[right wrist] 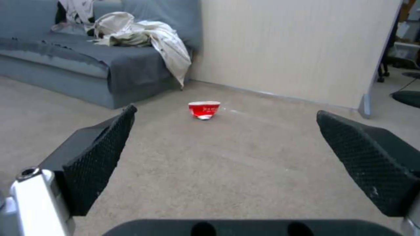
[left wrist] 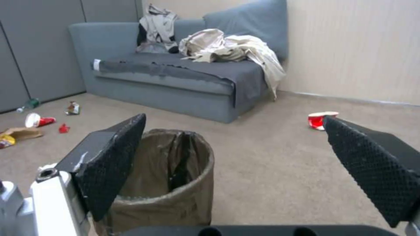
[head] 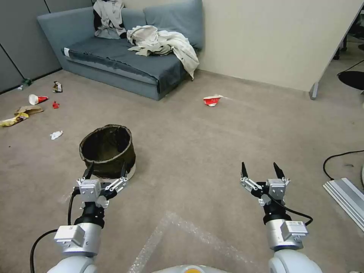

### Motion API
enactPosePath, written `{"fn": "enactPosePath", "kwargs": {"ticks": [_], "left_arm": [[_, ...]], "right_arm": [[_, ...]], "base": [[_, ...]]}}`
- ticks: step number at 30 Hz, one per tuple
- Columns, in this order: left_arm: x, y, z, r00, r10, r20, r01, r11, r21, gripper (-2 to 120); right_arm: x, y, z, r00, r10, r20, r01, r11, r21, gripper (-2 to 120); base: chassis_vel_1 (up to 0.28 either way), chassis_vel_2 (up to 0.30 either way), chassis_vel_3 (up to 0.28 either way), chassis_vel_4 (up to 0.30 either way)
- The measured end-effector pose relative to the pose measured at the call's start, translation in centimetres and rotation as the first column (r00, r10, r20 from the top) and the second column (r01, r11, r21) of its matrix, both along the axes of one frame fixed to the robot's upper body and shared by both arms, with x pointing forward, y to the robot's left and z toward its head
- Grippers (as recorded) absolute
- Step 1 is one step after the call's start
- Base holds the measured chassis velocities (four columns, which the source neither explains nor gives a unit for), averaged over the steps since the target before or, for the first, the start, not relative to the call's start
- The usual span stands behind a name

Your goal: Pick up the trash can from the floor.

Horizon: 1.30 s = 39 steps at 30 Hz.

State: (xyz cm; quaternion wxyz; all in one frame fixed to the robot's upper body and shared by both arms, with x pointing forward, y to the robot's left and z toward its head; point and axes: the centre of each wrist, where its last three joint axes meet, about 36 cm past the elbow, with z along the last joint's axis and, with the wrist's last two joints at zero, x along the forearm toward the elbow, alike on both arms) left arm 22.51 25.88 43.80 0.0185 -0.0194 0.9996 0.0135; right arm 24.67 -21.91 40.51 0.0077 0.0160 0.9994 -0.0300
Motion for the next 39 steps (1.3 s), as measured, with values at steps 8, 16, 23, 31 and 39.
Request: {"fn": "enactPosePath", "kwargs": {"ticks": [8,16,23,31,39], "left_arm": [[-0.02,-0.14,-0.29,1.000,0.001,0.002,-0.001,1.000,0.001,100],[-0.06,-0.10,-0.50,1.000,0.003,-0.001,-0.003,1.000,0.006,100],[-0.05,-0.09,-0.57,1.000,0.005,-0.001,-0.005,1.000,0.007,100],[0.04,-0.10,-0.87,1.000,0.017,0.019,-0.018,1.000,0.008,100],[0.09,-0.12,-0.84,0.999,0.053,0.002,-0.053,0.999,0.003,100]], "right_arm": [[0.07,0.05,0.15,1.000,-0.001,-0.010,0.001,1.000,0.003,100],[0.10,0.20,0.43,1.000,-0.009,-0.017,0.009,1.000,0.015,100],[0.20,0.23,0.47,1.000,-0.010,-0.021,0.011,1.000,0.015,100],[0.20,0.21,0.74,0.999,-0.008,-0.054,0.008,1.000,0.006,100],[0.25,0.12,0.68,0.998,-0.003,-0.057,0.003,1.000,0.002,100]], "base": [[0.016,0.018,0.018,0.018],[0.073,0.078,0.069,0.075],[0.093,0.089,0.092,0.089],[0.047,0.046,0.060,0.058],[-0.037,0.013,0.019,-0.008]]}}
